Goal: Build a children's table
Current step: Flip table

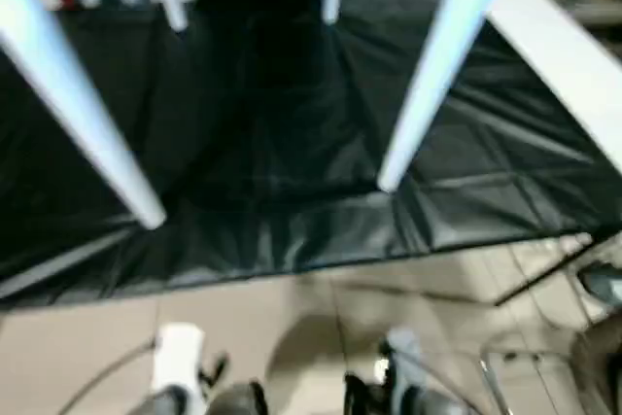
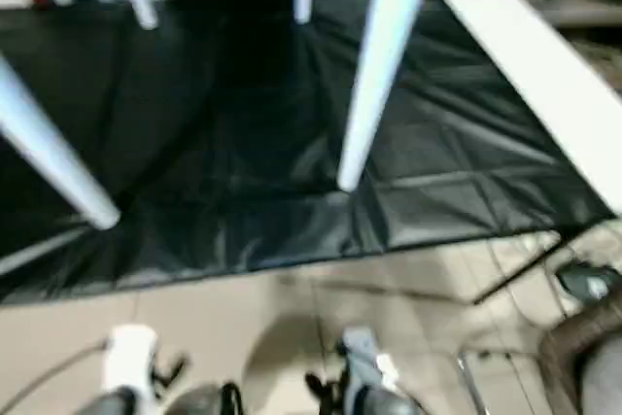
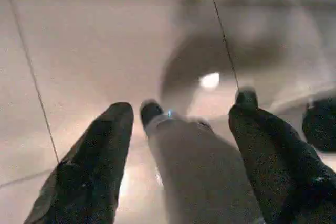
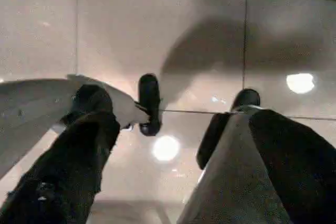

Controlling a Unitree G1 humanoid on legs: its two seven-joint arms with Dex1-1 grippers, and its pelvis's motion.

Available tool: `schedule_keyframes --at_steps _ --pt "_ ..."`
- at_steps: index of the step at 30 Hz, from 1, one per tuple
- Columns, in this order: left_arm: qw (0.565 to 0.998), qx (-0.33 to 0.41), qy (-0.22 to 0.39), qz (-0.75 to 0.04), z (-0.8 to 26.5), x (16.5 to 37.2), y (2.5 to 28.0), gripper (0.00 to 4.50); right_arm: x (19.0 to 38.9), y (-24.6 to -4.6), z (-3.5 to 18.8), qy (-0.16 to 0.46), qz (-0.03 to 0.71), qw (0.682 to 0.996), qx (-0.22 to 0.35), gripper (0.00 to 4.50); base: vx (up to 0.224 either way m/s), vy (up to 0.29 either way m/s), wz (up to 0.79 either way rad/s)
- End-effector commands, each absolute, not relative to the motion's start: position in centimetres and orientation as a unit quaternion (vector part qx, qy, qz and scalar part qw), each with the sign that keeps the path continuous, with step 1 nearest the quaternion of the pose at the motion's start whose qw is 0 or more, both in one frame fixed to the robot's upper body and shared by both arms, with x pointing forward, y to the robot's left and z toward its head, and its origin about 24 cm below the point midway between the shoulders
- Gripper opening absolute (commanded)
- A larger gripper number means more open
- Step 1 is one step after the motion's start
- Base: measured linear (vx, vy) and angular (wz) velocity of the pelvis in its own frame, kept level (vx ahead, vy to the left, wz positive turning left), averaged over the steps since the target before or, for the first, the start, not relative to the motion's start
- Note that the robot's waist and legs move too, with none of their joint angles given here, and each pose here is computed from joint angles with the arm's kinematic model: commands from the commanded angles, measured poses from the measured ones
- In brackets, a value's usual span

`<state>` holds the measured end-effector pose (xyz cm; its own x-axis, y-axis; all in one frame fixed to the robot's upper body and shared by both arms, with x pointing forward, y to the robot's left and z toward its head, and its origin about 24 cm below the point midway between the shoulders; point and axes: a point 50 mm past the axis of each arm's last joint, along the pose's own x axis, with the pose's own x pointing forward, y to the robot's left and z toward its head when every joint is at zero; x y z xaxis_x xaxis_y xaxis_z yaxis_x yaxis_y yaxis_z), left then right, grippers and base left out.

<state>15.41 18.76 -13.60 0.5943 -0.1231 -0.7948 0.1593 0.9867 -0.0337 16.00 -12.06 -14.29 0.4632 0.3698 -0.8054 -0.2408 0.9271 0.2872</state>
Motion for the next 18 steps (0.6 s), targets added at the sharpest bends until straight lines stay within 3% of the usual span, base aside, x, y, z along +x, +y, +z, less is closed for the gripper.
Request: schedule_keyframes --at_steps 1,4,8,13,15,16,18 --pt "0.875 0.049 0.478 -0.063 -14.6 14.3 18.4 3.27 14.1 -11.7 -15.2 0.515 0.190 0.835 0.045 4.50 -0.013 -0.032 0.46" --pt "0.858 0.023 0.509 -0.060 -15.4 13.7 17.6 3.27 14.2 -11.1 -15.3 0.513 0.192 0.835 0.043 4.50 0.027 -0.073 0.59" --pt "0.863 -0.001 0.505 -0.028 -15.5 13.9 17.9 3.27 14.4 -10.0 -15.4 0.513 0.177 0.838 0.056 4.50 -0.027 -0.134 0.56" --pt "0.870 -0.004 0.493 -0.013 -15.4 14.8 17.3 3.27 14.5 -8.7 -15.4 0.523 0.128 0.840 0.069 4.50 0.003 -0.045 0.10" --pt "0.868 -0.004 0.497 -0.012 -15.4 15.1 17.2 3.27 14.6 -7.7 -15.3 0.524 0.117 0.841 0.072 4.50 0.022 0.041 0.03" --pt "0.866 0.003 0.500 -0.011 -15.2 15.8 16.8 3.27 14.8 -6.1 -15.0 0.528 0.096 0.841 0.072 4.50 0.044 0.081 0.05" --pt "0.865 0.006 0.502 -0.010 -15.1 16.1 16.8 3.27 14.9 -5.4 -14.8 0.532 0.089 0.839 0.071 4.50 -0.005 0.095 -0.05"
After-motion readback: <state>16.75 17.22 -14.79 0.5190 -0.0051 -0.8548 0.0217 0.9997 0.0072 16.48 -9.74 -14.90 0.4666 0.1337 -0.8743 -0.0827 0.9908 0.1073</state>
